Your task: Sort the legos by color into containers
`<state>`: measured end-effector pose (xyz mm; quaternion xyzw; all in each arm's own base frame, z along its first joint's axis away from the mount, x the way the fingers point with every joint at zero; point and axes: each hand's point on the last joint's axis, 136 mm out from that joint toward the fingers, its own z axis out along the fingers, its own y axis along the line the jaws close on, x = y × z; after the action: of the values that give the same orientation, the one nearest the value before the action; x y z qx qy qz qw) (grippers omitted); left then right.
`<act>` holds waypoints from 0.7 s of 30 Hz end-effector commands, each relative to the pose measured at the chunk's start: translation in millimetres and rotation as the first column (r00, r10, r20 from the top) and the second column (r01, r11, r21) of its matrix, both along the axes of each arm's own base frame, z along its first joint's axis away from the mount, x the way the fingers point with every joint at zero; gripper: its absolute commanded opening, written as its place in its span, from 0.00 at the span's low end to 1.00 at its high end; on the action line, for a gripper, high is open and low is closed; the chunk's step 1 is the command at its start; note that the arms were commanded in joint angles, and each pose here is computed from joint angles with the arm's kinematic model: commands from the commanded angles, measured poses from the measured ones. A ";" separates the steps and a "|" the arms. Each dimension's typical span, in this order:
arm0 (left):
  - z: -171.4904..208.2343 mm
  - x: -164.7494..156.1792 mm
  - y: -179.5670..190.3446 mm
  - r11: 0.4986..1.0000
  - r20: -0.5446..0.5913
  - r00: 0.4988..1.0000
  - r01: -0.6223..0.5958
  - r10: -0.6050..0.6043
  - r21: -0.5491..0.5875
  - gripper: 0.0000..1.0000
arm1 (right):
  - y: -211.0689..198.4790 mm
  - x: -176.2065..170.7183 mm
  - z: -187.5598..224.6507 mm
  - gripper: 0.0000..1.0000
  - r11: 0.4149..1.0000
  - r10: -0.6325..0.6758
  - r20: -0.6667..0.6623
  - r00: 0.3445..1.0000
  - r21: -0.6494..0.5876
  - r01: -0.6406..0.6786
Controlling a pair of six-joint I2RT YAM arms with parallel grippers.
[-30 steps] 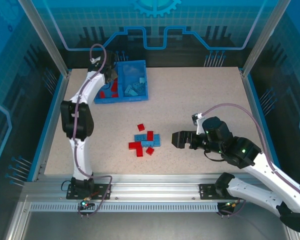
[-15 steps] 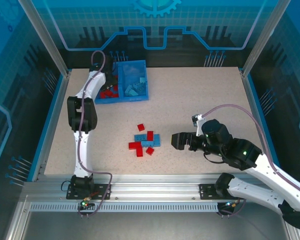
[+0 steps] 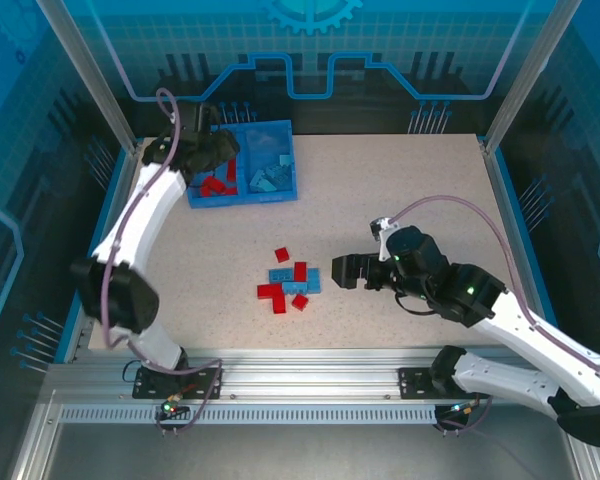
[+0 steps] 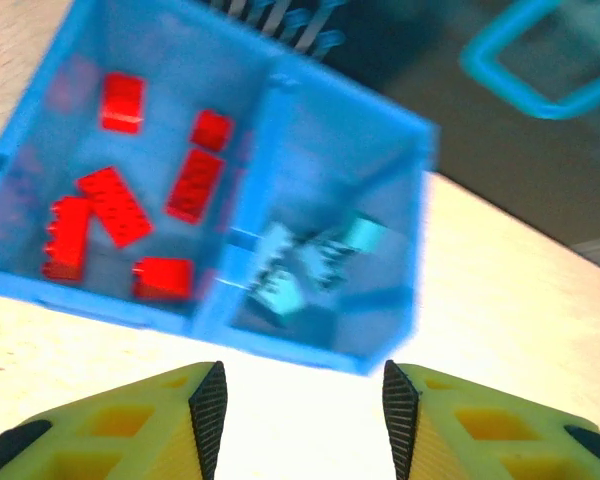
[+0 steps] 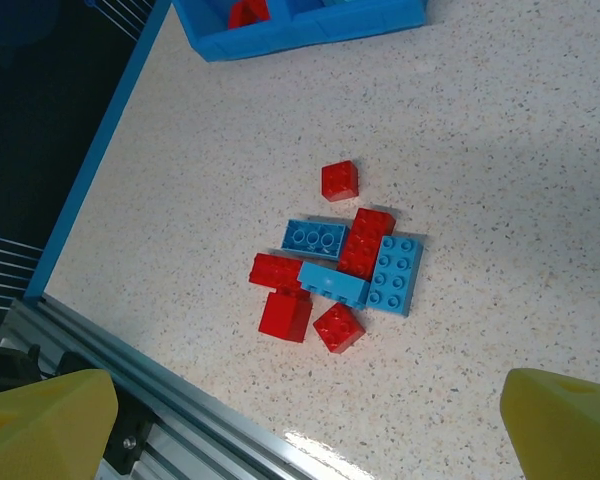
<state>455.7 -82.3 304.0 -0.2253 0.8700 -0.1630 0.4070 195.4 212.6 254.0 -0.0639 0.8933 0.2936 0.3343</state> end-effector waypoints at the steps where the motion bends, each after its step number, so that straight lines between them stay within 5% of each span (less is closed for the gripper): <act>1: 28.1 -40.3 -35.4 0.988 0.098 0.984 0.151 -0.152 0.009 0.48 | 8.8 4.7 7.1 1.00 1.000 0.026 0.030 0.999 -0.004 -0.026; 10: 1.5 -154.1 -55.2 0.915 0.123 0.908 0.391 -0.401 0.096 0.54 | 33.0 9.2 -39.6 1.00 0.983 0.117 -0.103 0.988 -0.128 -0.130; 17: -19.3 -199.7 -80.1 0.710 0.108 0.705 0.675 -0.700 0.200 0.67 | 58.0 29.1 -94.1 1.00 0.941 0.146 -0.224 0.964 -0.269 -0.205; 21: -33.6 -198.7 -80.8 0.660 0.105 0.661 0.697 -0.743 0.281 0.85 | 68.2 45.8 -126.7 1.00 0.899 0.130 -0.280 0.951 -0.371 -0.233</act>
<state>264.1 -153.3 277.0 0.1288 0.8698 -0.2399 0.4115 231.9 275.1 134.3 -0.1547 0.9577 0.1655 0.1774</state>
